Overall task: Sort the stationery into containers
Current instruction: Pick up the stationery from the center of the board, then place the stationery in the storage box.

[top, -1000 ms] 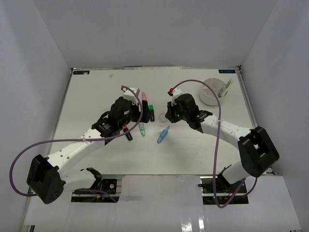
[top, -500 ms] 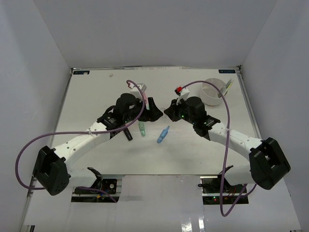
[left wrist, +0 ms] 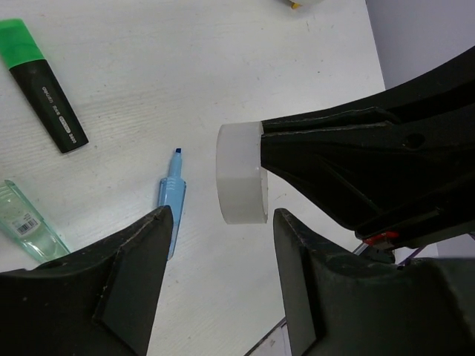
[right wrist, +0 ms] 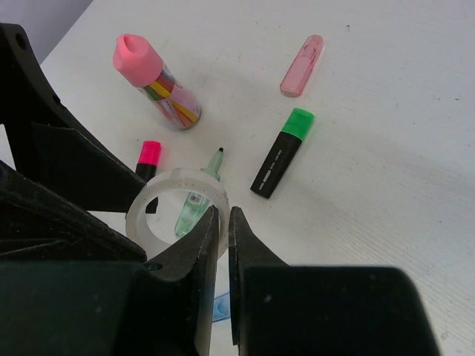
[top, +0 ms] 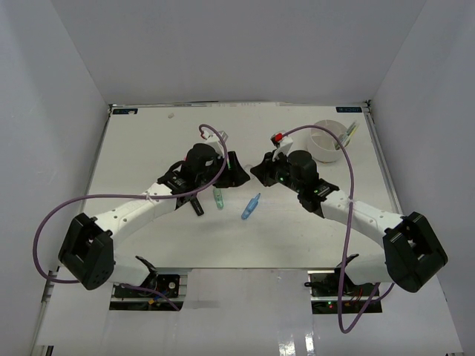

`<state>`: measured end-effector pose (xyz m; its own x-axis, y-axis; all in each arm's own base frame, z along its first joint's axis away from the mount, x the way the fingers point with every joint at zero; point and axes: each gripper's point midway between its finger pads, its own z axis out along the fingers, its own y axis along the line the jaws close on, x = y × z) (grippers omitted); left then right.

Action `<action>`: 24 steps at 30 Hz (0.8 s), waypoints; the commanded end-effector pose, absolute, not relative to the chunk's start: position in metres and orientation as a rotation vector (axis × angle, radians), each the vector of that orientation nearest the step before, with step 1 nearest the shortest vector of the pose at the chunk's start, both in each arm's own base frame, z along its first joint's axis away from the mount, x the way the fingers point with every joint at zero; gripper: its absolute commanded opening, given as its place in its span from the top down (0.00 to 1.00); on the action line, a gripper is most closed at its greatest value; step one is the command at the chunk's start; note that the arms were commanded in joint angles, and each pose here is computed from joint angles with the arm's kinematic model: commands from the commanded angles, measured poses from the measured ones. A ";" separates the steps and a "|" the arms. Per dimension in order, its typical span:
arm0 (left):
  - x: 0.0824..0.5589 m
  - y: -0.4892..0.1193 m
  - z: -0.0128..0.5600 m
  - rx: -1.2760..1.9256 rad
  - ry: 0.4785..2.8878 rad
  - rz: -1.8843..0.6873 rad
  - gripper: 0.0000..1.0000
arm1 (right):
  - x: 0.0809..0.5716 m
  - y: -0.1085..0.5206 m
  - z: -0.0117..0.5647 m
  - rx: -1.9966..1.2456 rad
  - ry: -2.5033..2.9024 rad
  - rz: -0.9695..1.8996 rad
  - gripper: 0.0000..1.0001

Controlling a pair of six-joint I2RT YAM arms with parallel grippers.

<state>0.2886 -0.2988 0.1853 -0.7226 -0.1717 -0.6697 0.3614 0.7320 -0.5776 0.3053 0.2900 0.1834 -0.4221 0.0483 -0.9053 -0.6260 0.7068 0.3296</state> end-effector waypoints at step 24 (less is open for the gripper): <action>0.305 -0.317 0.215 0.156 2.090 -0.986 0.75 | 0.302 0.293 0.205 -0.435 1.770 0.865 0.87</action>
<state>0.3005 -0.3109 0.1909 -0.7157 -0.2084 -0.6666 0.3583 0.7097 -0.6066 0.3026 0.2903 0.1801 -0.4248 0.0686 -0.9027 -0.6259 0.6982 0.3476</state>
